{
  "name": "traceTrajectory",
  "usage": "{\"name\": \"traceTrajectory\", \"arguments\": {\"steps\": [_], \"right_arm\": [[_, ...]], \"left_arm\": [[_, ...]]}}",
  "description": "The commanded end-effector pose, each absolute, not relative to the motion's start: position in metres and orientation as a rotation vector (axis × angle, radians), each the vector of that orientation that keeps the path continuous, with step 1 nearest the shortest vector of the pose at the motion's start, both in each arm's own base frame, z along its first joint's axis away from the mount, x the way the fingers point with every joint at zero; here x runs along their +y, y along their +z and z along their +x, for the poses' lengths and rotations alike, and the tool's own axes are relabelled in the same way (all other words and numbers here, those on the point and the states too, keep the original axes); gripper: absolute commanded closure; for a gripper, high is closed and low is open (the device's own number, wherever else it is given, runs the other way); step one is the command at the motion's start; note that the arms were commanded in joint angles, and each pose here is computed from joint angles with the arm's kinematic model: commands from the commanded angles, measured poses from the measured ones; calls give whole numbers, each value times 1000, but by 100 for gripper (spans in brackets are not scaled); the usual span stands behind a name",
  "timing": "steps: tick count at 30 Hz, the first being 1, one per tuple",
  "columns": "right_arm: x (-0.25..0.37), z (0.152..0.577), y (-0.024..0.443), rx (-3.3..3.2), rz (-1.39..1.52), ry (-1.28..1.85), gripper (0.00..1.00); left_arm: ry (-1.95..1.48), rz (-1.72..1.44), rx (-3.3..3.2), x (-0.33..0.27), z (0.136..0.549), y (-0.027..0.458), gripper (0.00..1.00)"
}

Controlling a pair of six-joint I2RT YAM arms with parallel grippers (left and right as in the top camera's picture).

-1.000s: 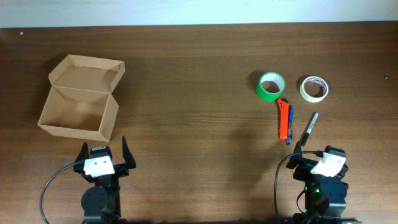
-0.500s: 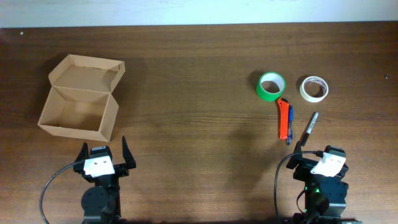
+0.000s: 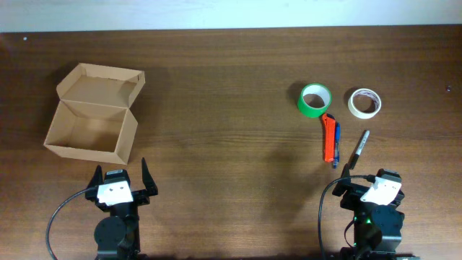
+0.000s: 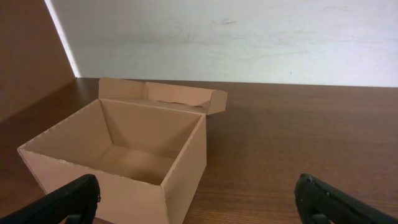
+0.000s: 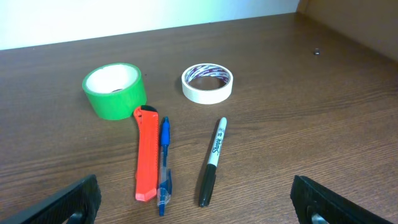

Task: Pack container

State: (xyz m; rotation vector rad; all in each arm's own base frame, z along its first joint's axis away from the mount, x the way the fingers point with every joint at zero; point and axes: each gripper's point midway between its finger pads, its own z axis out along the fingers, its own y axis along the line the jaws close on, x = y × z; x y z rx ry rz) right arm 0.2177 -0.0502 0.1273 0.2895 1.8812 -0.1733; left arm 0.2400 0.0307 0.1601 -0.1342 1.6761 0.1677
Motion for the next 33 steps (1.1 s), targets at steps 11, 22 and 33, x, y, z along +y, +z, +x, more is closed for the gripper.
{"name": "traceTrajectory", "arguments": {"steps": [11,22,33], "right_arm": [[-33,222,128,1875,218,-68,1],[-24,224,186,1687,459,226,1],[-19,254,234,1969,368,156,1]], "left_arm": [[16,13,1651,-1,243,168,0],[54,-73,1709,12,241,211,0],[173,221,2004,0,308,271,0]]}}
